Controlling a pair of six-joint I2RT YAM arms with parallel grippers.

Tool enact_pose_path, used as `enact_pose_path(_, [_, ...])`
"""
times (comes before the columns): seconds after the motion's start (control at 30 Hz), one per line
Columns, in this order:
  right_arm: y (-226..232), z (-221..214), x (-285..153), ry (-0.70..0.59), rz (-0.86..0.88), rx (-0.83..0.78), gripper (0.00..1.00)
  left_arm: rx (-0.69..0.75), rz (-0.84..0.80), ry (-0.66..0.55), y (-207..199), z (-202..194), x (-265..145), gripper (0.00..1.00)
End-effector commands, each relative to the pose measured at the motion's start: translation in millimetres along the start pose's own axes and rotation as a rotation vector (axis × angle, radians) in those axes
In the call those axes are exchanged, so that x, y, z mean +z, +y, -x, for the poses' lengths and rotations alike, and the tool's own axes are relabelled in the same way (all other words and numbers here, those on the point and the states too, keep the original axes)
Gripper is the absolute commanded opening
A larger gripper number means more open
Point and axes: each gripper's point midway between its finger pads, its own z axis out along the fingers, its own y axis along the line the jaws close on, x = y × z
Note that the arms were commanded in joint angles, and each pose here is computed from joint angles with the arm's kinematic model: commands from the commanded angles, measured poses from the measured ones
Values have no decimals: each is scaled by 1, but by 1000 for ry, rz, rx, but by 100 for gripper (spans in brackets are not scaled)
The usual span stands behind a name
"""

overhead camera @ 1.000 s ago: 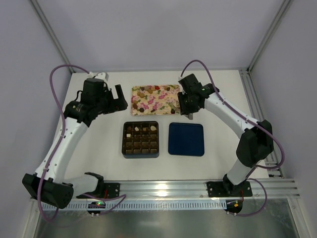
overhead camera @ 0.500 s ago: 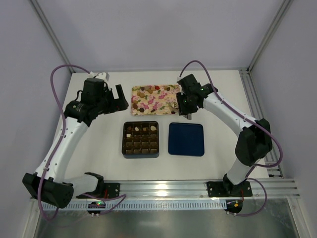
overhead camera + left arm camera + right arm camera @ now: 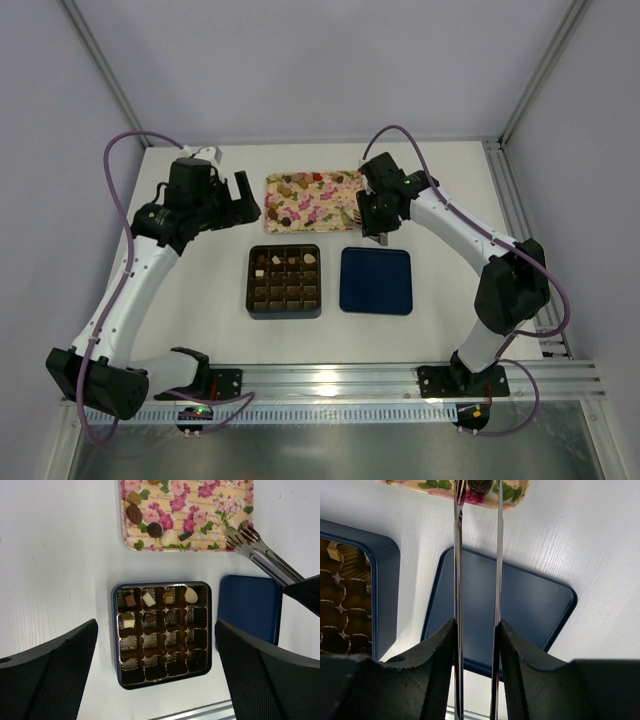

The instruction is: Pack the chocolate

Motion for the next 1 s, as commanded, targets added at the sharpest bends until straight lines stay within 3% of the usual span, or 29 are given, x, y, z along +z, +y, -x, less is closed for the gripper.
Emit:
enact_pose_path(0.0, [4, 6, -12, -34, 23, 10, 41, -4, -23, -24, -5, 6, 1, 96])
enact_pose_path(0.33, [9, 15, -7, -36, 37, 4, 31, -5, -18, -20, -3, 5, 3, 97])
enact_pose_path(0.97, [23, 88, 2, -129, 23, -7, 33, 5, -3, -15, 0, 4, 6, 97])
